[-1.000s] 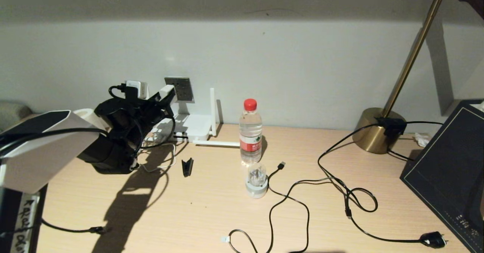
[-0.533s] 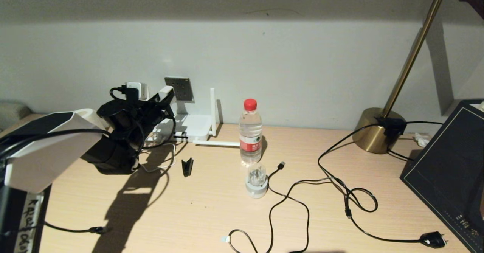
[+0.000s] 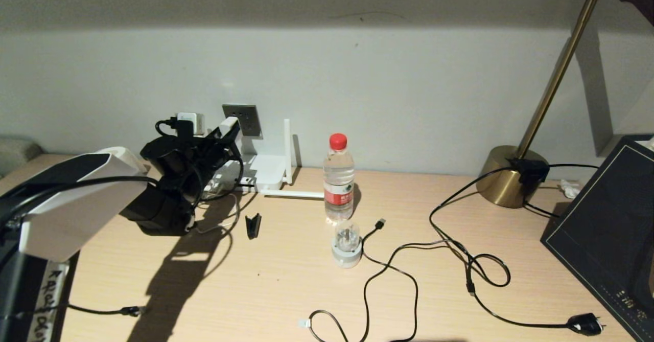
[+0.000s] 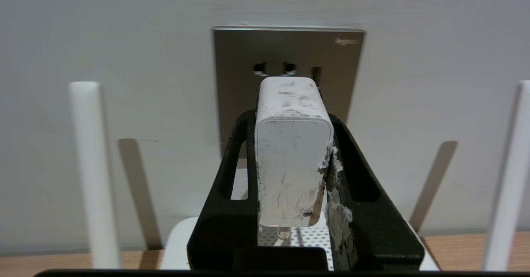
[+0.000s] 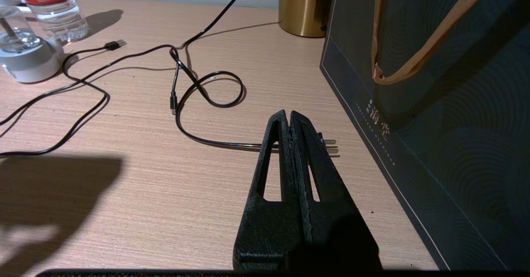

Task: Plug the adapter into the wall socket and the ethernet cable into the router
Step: Align plug and socket

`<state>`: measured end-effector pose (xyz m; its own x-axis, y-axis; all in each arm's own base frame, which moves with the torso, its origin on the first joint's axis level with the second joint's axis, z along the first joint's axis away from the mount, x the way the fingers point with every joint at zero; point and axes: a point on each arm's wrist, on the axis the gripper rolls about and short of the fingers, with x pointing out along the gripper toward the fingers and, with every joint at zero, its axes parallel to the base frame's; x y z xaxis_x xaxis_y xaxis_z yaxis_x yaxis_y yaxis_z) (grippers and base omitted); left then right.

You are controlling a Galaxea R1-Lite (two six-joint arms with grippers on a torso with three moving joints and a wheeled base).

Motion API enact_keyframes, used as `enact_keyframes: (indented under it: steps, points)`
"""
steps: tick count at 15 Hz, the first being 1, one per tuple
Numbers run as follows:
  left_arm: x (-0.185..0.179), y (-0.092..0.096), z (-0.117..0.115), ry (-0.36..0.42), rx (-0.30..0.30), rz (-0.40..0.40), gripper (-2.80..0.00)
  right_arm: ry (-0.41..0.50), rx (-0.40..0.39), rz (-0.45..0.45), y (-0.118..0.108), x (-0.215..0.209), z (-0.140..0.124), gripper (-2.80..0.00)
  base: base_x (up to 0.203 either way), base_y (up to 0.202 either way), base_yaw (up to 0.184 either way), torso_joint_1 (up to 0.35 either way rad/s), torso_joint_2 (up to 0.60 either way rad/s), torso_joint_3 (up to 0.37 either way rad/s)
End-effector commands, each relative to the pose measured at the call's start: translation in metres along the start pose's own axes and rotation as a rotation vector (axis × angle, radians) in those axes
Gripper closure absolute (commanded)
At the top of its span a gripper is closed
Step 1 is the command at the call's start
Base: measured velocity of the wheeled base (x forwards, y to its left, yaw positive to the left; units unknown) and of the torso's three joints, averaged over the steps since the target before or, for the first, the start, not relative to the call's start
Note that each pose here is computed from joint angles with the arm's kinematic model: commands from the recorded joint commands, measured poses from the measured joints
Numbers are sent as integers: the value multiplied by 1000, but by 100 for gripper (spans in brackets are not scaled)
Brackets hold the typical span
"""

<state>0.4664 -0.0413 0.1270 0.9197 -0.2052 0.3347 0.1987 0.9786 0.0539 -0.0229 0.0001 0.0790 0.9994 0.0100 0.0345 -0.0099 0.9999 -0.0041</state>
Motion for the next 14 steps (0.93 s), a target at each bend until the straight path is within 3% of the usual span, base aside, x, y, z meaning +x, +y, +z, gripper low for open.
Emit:
enact_keyframes:
  steps: [1, 14]
  points:
    - [1, -4, -1, -7, -1, -7, 0, 10, -1, 1, 0, 1, -3, 0, 0, 0, 0, 0, 0, 0]
    - [16, 0, -12, -30, 6, 10, 0, 10, -1, 1, 0, 1, -3, 0, 0, 0, 0, 0, 0, 0]
